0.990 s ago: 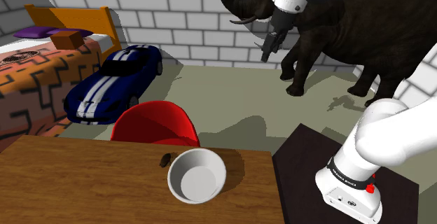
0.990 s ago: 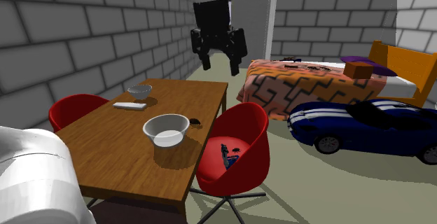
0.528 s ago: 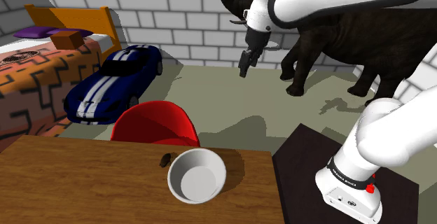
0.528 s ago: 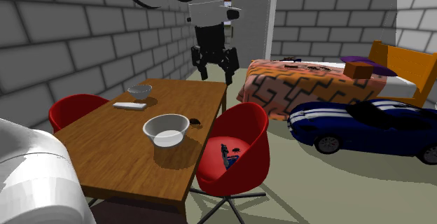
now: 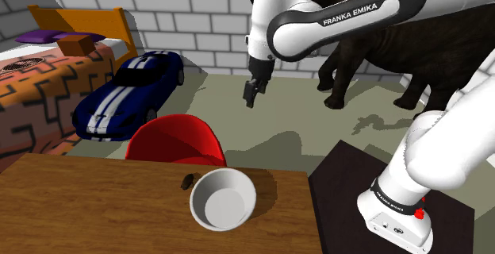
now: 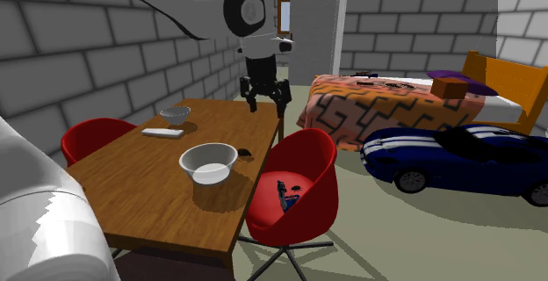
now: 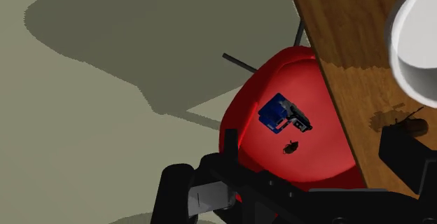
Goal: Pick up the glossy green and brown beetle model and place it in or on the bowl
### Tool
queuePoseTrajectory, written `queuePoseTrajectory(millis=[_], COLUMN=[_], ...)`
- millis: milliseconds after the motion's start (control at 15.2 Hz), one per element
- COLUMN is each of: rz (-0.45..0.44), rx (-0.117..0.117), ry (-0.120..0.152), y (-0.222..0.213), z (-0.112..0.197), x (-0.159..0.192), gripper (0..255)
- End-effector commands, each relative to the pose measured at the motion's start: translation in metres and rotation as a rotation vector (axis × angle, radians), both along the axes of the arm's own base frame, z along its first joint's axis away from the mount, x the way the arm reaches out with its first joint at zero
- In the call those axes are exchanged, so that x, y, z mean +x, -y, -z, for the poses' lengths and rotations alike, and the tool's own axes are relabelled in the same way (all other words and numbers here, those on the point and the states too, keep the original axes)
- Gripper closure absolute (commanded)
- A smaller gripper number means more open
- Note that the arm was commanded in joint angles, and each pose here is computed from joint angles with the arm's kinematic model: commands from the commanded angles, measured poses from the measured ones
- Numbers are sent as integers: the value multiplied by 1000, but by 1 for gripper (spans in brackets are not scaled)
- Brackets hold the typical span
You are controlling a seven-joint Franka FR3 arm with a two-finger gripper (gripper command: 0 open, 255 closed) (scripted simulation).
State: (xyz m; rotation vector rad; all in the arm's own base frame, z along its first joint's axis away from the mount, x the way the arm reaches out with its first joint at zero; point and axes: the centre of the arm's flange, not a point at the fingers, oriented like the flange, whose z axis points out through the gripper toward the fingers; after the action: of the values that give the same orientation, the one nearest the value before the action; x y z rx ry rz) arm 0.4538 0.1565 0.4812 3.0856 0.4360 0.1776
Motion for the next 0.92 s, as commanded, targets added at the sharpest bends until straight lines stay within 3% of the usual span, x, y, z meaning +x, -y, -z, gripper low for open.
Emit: queuePoseTrajectory(millis=[0,858], rz=[-17,-127], rx=[-2,-20], ry=[-9,-67], y=[-20,-145], z=[18,127], x=[11,69], gripper=[0,0])
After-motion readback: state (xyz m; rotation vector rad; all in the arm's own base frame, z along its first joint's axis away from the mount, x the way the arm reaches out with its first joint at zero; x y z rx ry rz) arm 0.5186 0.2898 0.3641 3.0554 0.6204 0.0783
